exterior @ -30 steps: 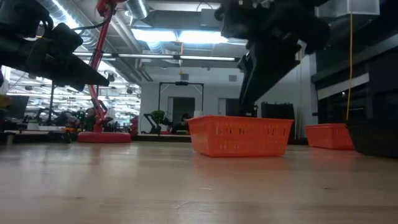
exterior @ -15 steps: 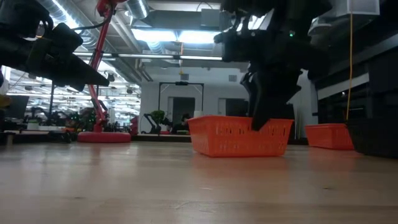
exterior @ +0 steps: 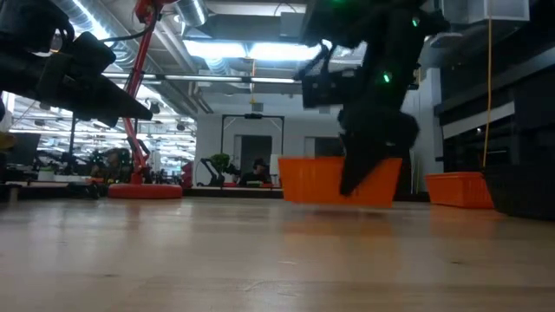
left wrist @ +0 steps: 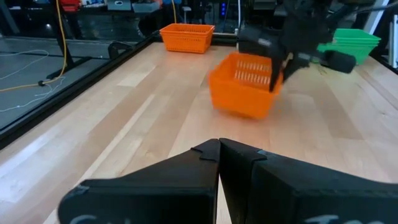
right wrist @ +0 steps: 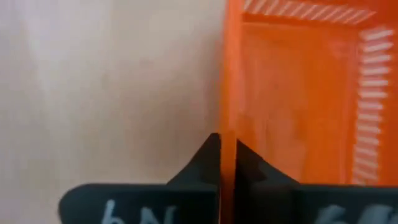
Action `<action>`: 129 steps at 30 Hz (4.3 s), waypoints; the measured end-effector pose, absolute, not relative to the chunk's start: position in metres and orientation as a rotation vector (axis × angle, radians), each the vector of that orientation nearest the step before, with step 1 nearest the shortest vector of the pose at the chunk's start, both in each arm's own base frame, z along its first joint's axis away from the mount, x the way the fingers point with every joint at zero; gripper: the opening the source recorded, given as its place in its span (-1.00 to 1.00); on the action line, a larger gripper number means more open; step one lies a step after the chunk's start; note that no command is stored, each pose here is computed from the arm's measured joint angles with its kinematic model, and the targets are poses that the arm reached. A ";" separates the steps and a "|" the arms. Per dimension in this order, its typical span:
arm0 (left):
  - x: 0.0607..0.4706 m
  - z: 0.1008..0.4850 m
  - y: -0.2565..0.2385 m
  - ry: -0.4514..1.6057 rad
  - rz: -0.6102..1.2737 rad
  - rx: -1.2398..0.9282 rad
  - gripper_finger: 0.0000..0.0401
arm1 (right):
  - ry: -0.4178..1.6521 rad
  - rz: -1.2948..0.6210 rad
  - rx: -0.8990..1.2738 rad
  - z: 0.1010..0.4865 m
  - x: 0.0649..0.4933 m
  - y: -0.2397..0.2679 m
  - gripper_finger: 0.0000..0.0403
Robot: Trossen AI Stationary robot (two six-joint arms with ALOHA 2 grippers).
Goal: Stack baskets by color
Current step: Stack the bottom orange bin on the top orange bin, then adjust the stacked black bins
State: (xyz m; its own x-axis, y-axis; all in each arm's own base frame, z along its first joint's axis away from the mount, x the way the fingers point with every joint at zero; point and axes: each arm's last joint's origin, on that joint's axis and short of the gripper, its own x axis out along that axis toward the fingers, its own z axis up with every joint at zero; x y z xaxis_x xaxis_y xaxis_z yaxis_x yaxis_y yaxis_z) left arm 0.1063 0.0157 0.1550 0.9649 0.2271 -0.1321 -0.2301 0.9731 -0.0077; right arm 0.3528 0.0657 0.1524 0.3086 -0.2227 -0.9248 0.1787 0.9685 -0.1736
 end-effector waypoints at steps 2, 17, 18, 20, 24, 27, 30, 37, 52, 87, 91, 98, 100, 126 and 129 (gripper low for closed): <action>0.106 0.155 0.016 0.129 0.242 -0.023 -1.00 | 1.222 -0.329 -0.076 0.168 0.355 0.062 -0.98; 0.106 0.160 0.018 0.079 0.299 -0.019 -1.00 | 1.132 -1.302 0.273 0.283 0.298 -0.048 -0.99; 0.106 0.161 0.018 0.070 0.299 -0.020 -1.00 | 1.166 -1.355 0.282 0.279 0.292 -0.057 -1.00; 0.106 0.162 0.018 0.060 0.299 -0.021 -1.00 | 1.210 -1.439 0.307 0.271 0.283 -0.073 -1.00; 0.106 0.161 0.017 0.064 0.293 -0.029 -1.00 | 1.312 -1.559 0.409 0.248 0.262 -0.095 -1.00; 0.106 0.161 0.017 0.066 0.293 -0.025 -1.00 | 1.353 -1.590 0.499 0.231 0.251 -0.104 -1.00; 0.106 0.161 0.017 0.067 0.291 -0.022 -1.00 | 1.368 -1.648 0.537 0.215 0.240 -0.112 -1.00; 0.106 0.161 0.017 0.068 0.291 -0.021 -1.00 | 1.326 -1.690 0.642 0.191 0.227 -0.132 -1.00; 0.106 0.161 0.017 0.068 0.291 -0.020 -1.00 | 1.323 -1.677 0.600 0.186 0.219 -0.153 -0.86; 0.106 0.159 0.017 0.088 0.291 -0.013 -1.00 | 1.272 -1.465 0.732 0.217 0.252 -0.144 -0.36; 0.106 0.159 0.017 0.088 0.291 -0.012 -1.00 | 1.369 -1.185 0.777 0.223 0.272 -0.114 -0.36; 0.106 0.161 0.017 0.068 0.290 -0.013 -1.00 | 1.487 -0.803 0.505 0.223 0.294 -0.047 -0.37; 0.107 0.162 0.017 0.054 0.288 -0.014 -1.00 | 1.508 -0.716 0.418 0.223 0.297 -0.025 -0.36; 0.107 0.163 0.017 0.038 0.261 -0.075 -1.00 | 1.610 -0.638 0.274 0.197 0.275 0.057 -0.36; 0.107 0.163 0.017 0.037 0.261 -0.075 -1.00 | 1.701 -0.698 0.331 0.178 0.259 0.055 -0.36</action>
State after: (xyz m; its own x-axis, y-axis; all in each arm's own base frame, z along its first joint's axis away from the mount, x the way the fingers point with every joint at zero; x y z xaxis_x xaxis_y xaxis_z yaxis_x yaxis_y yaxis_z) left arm 0.1068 0.0165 0.1633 0.9656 0.2560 -0.0466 -0.2588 0.9634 -0.0696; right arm 0.2592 0.0545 0.1781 -0.2526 -0.1483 -0.9561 0.5657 0.7790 -0.2703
